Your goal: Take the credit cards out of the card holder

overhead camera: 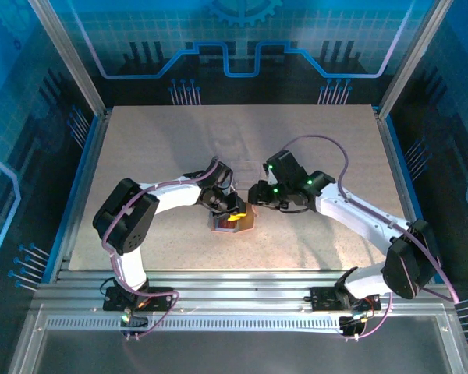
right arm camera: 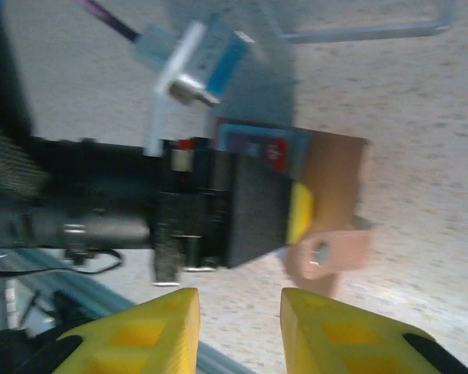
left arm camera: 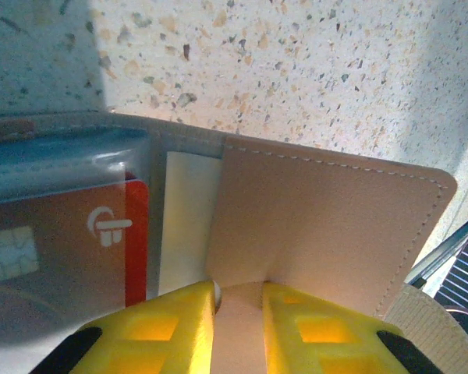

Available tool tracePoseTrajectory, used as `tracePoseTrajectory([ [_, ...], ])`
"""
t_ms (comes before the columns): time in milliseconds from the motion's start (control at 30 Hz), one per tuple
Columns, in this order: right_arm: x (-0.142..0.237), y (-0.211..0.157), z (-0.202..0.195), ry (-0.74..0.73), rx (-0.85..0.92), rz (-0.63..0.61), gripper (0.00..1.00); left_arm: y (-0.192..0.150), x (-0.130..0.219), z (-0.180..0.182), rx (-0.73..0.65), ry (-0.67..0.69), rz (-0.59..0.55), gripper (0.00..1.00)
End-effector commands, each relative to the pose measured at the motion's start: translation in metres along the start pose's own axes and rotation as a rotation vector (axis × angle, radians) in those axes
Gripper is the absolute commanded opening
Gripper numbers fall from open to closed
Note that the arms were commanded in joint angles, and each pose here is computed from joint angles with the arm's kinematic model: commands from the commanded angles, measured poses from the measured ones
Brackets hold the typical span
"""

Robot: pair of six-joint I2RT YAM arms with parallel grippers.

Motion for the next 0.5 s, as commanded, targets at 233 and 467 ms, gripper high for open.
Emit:
tracePoseTrajectory([
  [233,-0.045,-0.010,0.008,0.053,-0.054,0.071,0.22,-0.004,-0.001,-0.005,0.004,-0.033,0.014,0.23],
  [467,-0.045,-0.018,-0.024,-0.099,-0.045,0.084,0.17,-0.003,0.001,-0.006,0.002,-0.038,0.012,0.22],
])
Point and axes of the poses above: each hand's point on the last joint's axis, 136 mm out from that joint toward the fingers, its own x axis back along the fingers, its own z axis along the line the jaws close on, y = z × x, the point moved 2 cm from there along x, back along the fingers, and after that the axes turned 9 degrees about x, right-handed, at the moved point
